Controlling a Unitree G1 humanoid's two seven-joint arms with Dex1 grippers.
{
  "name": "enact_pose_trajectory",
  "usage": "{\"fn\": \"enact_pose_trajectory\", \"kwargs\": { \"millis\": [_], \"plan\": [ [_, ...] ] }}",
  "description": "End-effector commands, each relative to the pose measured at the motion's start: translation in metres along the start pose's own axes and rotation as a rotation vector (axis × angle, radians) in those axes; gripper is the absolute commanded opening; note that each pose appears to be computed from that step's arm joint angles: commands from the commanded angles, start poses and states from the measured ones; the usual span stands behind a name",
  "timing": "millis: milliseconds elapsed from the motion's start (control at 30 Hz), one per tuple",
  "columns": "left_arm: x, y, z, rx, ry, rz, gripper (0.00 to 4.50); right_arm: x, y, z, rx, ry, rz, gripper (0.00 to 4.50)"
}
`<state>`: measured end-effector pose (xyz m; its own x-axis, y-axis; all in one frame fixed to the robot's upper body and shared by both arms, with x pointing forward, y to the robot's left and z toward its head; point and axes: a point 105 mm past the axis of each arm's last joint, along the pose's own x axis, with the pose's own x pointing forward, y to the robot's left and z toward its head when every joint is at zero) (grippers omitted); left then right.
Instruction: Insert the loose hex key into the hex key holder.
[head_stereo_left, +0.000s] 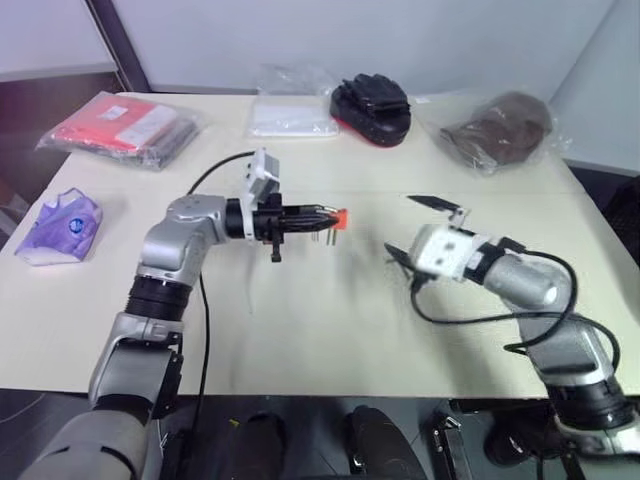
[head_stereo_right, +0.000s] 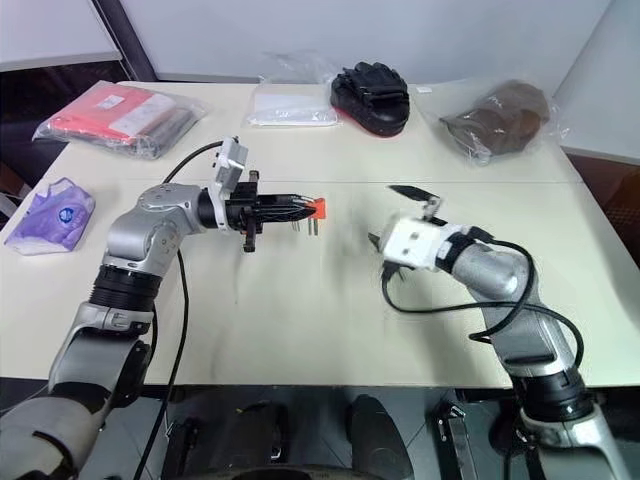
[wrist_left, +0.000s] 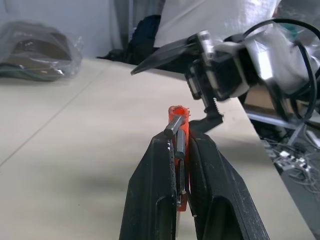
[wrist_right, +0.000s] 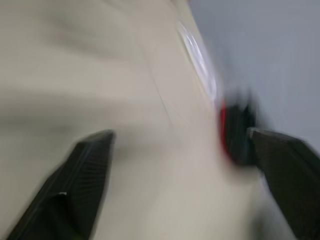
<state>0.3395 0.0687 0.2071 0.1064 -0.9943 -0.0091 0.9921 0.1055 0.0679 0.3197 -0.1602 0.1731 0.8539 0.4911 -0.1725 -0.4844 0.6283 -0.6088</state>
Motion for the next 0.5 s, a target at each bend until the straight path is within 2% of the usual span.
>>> {"fn": "enact_pose_trajectory", "kwargs": {
  "millis": [33, 267, 367, 500],
  "plan": [
    [-0.003, -0.002, 0.010, 0.060, -0.016, 0.004, 0.00, -0.008, 0.008, -0.004, 0.260, 0.093, 0.021, 4.45],
    [-0.003, -0.002, 0.010, 0.061, -0.011, 0.006, 0.00, 0.003, 0.017, -0.030, 0.554, 0.231, -0.016, 4.45],
    [-0.004, -0.002, 0.010, 0.066, -0.003, 0.007, 0.00, 0.007, 0.016, -0.044, 0.608, 0.286, -0.033, 4.45],
    [-0.004, -0.002, 0.011, 0.071, -0.001, 0.010, 0.00, 0.010, 0.014, -0.065, 0.572, 0.354, -0.061, 4.45]
  ]
}}
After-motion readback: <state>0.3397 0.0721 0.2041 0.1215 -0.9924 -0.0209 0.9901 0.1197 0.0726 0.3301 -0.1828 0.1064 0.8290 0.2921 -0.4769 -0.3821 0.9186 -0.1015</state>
